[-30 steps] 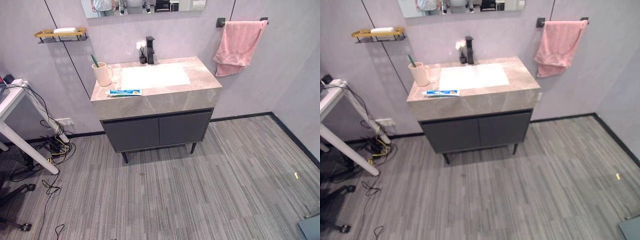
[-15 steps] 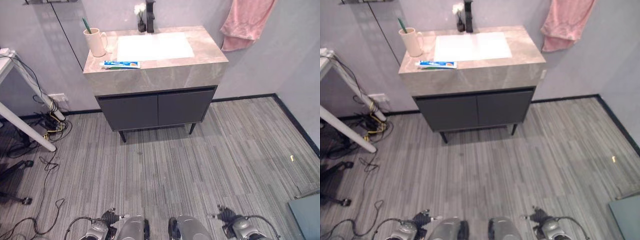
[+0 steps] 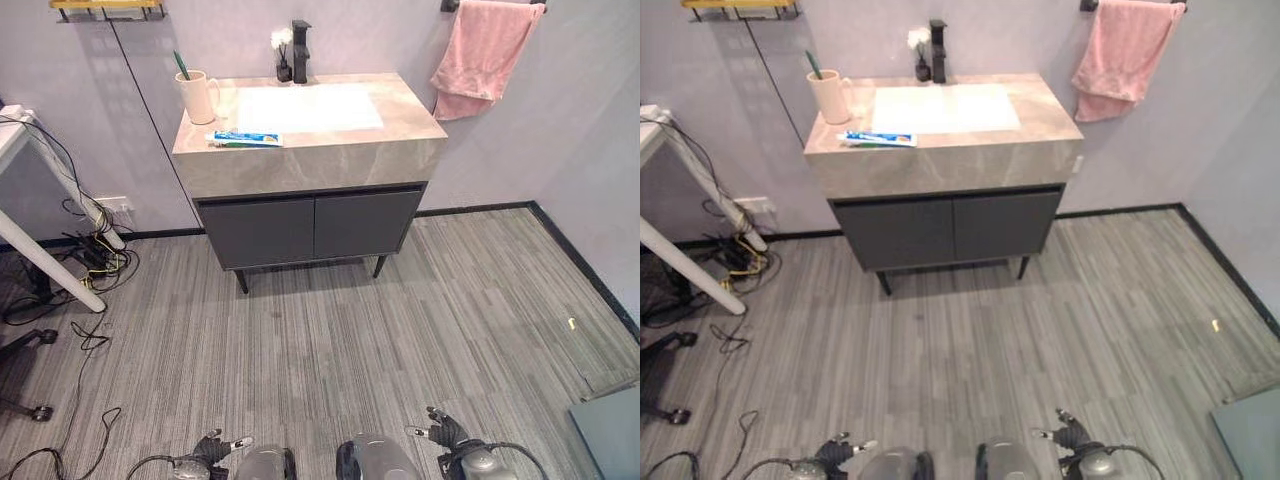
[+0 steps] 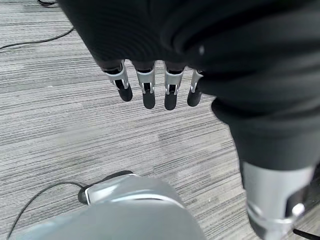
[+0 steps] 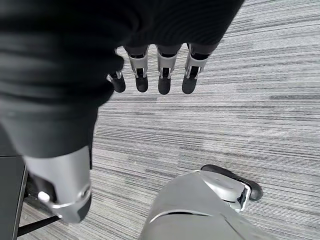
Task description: Put brush and paste in cup on sink, flatten towel.
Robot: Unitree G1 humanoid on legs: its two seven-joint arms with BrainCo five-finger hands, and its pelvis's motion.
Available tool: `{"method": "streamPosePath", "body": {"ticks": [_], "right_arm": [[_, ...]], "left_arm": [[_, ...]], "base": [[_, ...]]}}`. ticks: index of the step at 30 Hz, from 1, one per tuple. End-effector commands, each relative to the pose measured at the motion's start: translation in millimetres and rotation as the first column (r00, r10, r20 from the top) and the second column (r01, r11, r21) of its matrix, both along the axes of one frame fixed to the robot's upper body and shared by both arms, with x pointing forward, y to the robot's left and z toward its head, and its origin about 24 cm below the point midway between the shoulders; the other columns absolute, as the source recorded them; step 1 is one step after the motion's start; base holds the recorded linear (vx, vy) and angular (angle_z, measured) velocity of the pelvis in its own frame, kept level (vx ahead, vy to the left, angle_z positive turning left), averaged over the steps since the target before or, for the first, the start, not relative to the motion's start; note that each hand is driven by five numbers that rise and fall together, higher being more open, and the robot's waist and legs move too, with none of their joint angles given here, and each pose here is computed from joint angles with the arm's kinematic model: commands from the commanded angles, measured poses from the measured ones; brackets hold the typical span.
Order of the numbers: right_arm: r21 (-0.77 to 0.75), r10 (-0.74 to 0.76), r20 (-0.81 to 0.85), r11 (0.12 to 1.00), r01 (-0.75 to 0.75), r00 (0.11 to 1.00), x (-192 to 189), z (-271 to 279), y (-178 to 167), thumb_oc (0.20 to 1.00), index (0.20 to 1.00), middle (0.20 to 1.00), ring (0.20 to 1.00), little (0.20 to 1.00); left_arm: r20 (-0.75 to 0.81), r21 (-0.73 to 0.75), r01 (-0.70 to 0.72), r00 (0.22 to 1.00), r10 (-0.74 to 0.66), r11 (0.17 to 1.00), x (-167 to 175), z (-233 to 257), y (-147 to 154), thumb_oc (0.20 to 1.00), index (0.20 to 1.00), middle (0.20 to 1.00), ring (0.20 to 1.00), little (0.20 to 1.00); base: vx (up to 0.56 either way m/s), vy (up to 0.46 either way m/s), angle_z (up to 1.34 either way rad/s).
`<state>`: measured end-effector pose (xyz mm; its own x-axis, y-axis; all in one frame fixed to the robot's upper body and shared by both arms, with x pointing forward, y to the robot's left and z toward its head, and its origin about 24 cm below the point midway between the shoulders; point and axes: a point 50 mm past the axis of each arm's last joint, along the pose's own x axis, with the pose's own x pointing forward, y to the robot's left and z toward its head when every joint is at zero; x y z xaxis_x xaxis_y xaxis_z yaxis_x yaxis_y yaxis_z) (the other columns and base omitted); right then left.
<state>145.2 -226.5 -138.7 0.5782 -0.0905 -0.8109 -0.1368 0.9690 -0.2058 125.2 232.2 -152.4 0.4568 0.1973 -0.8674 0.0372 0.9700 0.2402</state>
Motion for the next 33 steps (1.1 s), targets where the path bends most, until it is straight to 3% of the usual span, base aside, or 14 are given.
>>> {"method": "streamPosePath", "body": {"ticks": [1,6,8,9,11,12,19,23,33], "right_arm": [[0.034,-0.043,0.142,0.999,0.038,0.989,25,16,-6,1.000,1.000,1.000,1.000,1.000],[0.058,-0.073,0.221,0.996,0.061,0.973,36,27,-8,1.000,1.000,1.000,1.000,1.000],[0.031,-0.057,0.373,0.998,0.050,0.926,55,51,-13,1.000,1.000,1.000,1.000,1.000],[0.080,-0.110,0.490,0.993,0.082,0.865,66,72,-19,1.000,1.000,1.000,1.000,1.000],[0.084,-0.113,0.509,0.993,0.081,0.853,68,77,-20,1.000,1.000,1.000,1.000,1.000],[0.081,-0.113,0.517,0.993,0.082,0.849,70,79,-23,1.000,1.000,1.000,1.000,1.000],[0.002,0.011,0.473,1.000,-0.014,0.881,73,77,-22,1.000,1.000,1.000,1.000,1.000],[-0.027,0.050,0.451,0.999,-0.043,0.891,68,74,-23,1.000,1.000,1.000,1.000,1.000],[-0.038,0.051,0.432,0.999,-0.038,0.901,69,71,-21,1.000,1.000,1.000,1.000,1.000]], "left_arm": [[0.105,0.035,-0.023,0.994,0.020,0.999,17,10,10,1.000,1.000,1.000,1.000,1.000],[0.202,0.024,-0.040,0.979,0.035,0.999,30,19,10,1.000,1.000,1.000,1.000,1.000],[0.347,0.018,-0.042,0.937,0.034,0.999,50,38,14,1.000,1.000,1.000,1.000,1.000],[0.494,-0.076,-0.120,0.858,0.142,0.990,62,60,23,1.000,1.000,1.000,1.000,1.000],[0.516,-0.067,-0.109,0.847,0.128,0.992,63,65,26,1.000,1.000,1.000,1.000,1.000],[0.555,-0.006,-0.050,0.831,0.045,0.999,70,77,30,1.000,1.000,1.000,1.000,1.000],[0.564,0.040,-0.020,0.826,-0.006,0.999,77,83,34,1.000,1.000,1.000,1.000,1.000],[0.547,0.038,0.052,0.835,-0.065,0.998,80,79,18,1.000,1.000,1.000,1.000,1.000],[0.523,0.019,0.118,0.845,-0.110,0.993,78,73,4,1.000,1.000,1.000,1.000,1.000]], "base": [[0.00,0.000,0.00],[-0.01,-0.021,0.01],[-0.02,-0.013,0.01],[-0.04,-0.012,0.02],[-0.02,-0.003,0.00],[0.00,-0.001,0.04],[0.00,0.001,0.02],[0.00,0.000,0.00],[0.02,0.057,-0.04]]}}
